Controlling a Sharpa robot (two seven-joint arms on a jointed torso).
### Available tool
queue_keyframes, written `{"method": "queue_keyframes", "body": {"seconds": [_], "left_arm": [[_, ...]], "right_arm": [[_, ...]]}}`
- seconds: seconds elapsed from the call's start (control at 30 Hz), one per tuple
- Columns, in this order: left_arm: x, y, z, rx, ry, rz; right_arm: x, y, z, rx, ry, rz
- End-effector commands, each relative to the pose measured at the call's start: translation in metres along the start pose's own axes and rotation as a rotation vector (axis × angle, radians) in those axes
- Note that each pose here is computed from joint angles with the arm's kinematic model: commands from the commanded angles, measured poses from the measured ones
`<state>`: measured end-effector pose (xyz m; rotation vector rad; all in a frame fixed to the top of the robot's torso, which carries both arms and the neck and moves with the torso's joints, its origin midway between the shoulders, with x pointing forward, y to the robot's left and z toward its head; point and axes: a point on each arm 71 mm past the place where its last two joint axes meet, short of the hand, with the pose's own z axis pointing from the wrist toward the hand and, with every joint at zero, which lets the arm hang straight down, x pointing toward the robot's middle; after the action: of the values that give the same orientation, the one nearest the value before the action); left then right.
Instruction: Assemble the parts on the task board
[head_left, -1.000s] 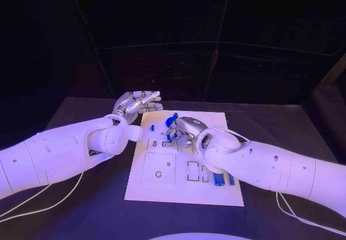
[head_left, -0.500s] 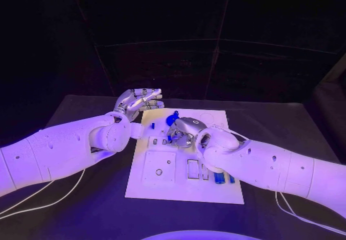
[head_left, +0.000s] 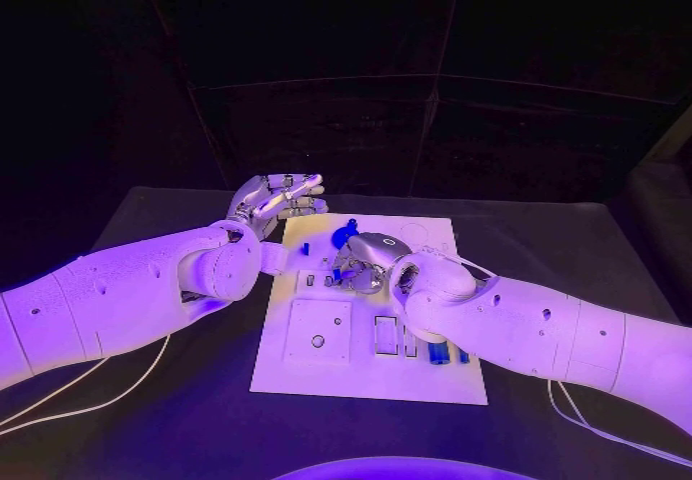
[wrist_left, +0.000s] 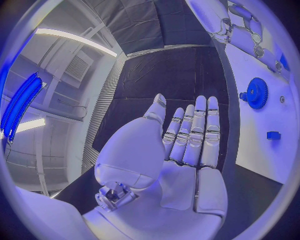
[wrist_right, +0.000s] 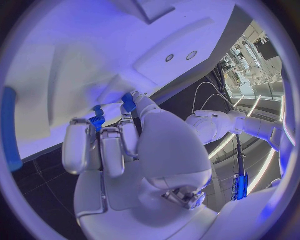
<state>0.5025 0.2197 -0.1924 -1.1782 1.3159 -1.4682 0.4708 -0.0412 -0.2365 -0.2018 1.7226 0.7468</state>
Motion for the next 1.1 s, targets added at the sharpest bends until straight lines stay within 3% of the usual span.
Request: {"method": "queue_keyframes", "body": {"seconds": [0.03, 0.83, 1.1], "left_arm": [[0.0012, -0.0021, 0.0005, 0.015, 0.011, 0.000], [0.0004, -0.0022, 0.0002, 0.015, 0.010, 0.000], [0.0005, -0.0021, 0.0004, 0.015, 0.010, 0.000]], "right_arm": [[0.0048, 0.0001, -0.0009, 0.008, 0.032, -0.013], [0.0047, -0.0052, -0.0036, 0.027, 0.036, -0.016], [0.0001, -0.0019, -0.0049, -0.013, -0.029, 0.015]]}}
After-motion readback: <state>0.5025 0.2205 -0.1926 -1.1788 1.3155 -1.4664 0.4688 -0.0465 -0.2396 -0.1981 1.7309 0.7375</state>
